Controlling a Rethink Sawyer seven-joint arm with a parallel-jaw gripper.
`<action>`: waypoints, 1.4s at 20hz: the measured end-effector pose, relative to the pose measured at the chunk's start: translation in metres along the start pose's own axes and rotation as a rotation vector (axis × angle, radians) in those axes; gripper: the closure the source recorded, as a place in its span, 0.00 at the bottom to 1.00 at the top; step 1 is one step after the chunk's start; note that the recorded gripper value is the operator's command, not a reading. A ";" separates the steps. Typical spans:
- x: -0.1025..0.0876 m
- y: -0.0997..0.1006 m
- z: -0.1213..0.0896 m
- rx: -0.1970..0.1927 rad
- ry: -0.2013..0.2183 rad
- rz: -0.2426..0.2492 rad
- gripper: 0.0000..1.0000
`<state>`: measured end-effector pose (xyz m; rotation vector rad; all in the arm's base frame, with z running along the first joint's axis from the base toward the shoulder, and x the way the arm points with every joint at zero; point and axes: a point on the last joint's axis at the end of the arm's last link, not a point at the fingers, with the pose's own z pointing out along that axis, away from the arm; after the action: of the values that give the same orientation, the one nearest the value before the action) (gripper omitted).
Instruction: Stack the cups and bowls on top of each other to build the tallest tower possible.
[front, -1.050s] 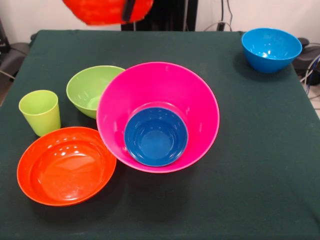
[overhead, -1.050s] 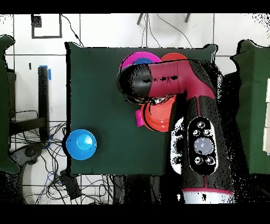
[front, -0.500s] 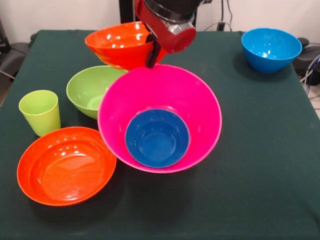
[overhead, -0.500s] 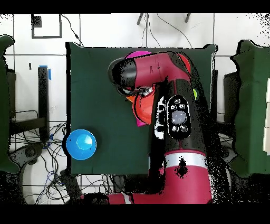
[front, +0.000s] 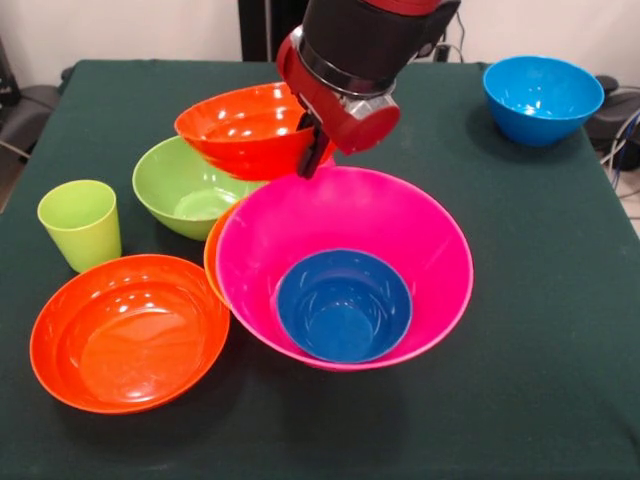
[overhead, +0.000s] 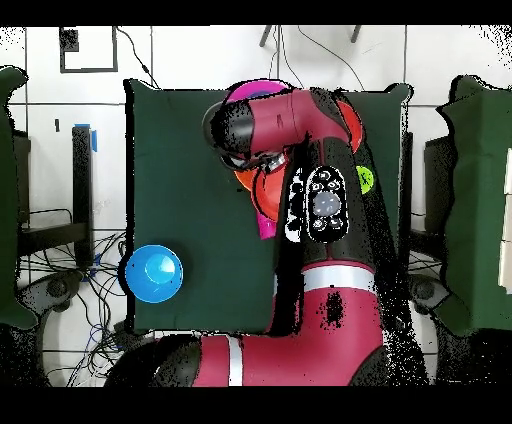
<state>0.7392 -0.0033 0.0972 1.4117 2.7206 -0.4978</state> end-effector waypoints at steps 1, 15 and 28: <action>-0.002 0.002 0.001 -0.003 -0.003 0.004 1.00; -0.016 0.000 0.007 0.004 -0.006 0.037 1.00; -0.016 0.001 0.004 -0.003 0.016 0.057 1.00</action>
<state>0.7486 -0.0170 0.0959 1.4943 2.6838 -0.4814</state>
